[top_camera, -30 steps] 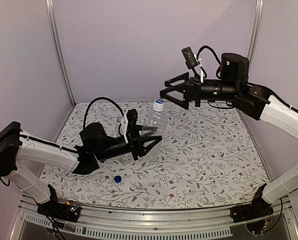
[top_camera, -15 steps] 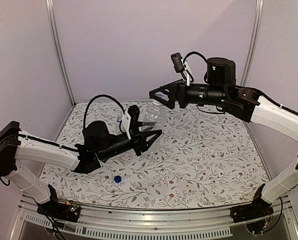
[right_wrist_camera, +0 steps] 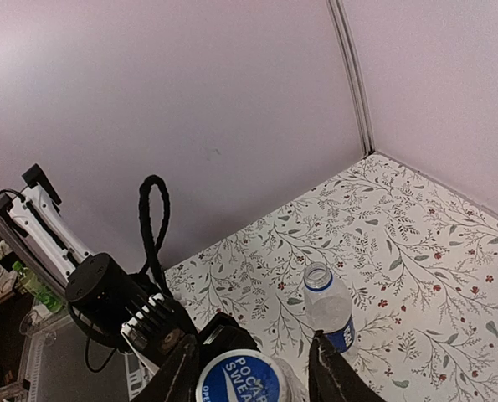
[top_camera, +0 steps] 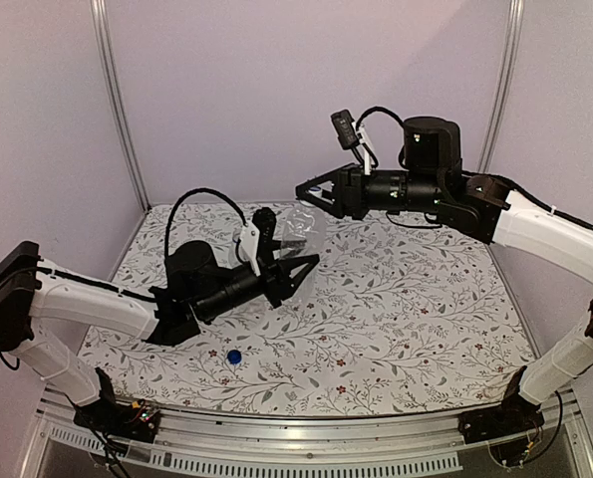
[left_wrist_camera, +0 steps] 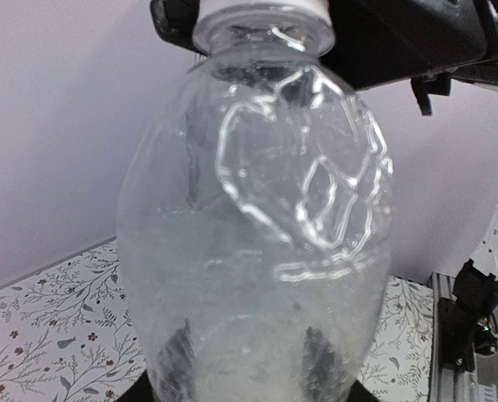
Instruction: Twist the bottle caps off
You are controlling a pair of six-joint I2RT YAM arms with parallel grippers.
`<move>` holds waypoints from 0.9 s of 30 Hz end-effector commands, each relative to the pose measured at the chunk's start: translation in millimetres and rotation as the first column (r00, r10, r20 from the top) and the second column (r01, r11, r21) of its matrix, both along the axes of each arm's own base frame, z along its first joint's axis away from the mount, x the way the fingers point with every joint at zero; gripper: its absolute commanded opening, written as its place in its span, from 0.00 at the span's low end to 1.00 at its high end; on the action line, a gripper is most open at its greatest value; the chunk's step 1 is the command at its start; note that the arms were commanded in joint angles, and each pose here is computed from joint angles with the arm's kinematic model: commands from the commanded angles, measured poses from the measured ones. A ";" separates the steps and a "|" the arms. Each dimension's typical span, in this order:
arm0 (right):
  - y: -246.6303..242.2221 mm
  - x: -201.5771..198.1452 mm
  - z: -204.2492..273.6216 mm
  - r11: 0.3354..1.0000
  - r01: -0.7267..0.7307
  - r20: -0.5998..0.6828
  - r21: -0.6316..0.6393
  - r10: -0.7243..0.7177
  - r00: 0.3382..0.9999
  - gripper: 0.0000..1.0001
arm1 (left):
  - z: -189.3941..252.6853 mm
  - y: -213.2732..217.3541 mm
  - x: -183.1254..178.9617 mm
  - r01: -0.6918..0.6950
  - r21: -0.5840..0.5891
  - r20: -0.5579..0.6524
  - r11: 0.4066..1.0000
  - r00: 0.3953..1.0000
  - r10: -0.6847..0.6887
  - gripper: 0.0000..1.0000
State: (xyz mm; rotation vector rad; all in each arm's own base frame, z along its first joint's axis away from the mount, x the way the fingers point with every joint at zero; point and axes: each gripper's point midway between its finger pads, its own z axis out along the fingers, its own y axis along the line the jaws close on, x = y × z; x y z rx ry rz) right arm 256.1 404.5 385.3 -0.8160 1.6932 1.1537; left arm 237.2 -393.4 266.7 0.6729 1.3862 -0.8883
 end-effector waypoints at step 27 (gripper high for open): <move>-15.2 -115.7 26.3 0.683 -0.730 0.299 -0.025 0.702 0.647 0.16 | 28.2 -8.5 -111.1 0.628 -0.046 0.189 0.776 0.769 -0.611 0.38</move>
